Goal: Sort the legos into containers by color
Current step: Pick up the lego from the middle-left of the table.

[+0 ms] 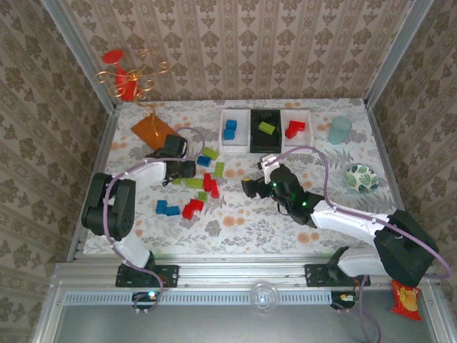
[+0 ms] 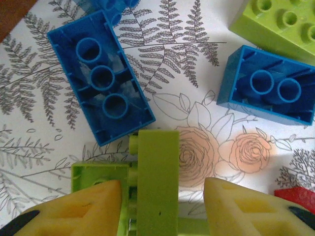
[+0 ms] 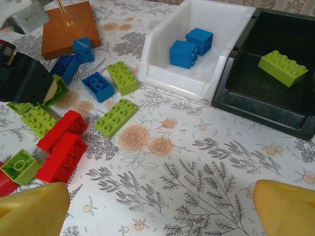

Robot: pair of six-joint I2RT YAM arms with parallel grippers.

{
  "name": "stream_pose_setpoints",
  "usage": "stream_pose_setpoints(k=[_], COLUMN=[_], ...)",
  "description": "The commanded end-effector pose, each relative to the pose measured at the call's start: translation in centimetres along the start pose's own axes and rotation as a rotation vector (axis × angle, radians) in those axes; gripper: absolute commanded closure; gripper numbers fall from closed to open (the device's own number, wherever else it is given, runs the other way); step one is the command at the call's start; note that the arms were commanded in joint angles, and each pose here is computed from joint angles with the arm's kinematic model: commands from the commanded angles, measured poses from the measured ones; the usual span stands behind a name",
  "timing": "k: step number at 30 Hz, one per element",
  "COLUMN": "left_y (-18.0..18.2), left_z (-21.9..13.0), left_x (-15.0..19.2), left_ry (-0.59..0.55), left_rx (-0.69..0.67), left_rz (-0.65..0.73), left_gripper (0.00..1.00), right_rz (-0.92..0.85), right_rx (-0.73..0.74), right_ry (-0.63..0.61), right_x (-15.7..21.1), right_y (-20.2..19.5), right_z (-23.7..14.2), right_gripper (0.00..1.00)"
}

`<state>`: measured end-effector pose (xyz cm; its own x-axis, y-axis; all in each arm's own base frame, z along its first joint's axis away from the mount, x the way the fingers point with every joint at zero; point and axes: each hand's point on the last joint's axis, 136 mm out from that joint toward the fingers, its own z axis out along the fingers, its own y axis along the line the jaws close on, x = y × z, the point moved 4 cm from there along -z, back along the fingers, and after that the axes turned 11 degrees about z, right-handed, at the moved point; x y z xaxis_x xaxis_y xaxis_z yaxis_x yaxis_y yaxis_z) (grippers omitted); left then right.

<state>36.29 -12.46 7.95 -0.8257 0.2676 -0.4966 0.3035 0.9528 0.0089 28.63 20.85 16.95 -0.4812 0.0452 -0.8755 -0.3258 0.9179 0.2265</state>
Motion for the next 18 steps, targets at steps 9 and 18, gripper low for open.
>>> stream_pose_setpoints(k=[9, 18], left_y=[0.6, 0.4], left_z=[1.6, 1.1], left_x=[-0.7, -2.4], left_ry=[0.021, -0.027], left_rx=[-0.008, -0.007], left_rz=[0.017, 0.023], left_gripper=[0.6, 0.71], right_rz=[-0.008, -0.009], right_rx=[0.017, 0.026], right_ry=[-0.036, -0.038], right_x=[-1.4, -1.5], right_y=[0.3, 0.1], right_z=[-0.2, -0.2], right_gripper=[0.03, 0.03])
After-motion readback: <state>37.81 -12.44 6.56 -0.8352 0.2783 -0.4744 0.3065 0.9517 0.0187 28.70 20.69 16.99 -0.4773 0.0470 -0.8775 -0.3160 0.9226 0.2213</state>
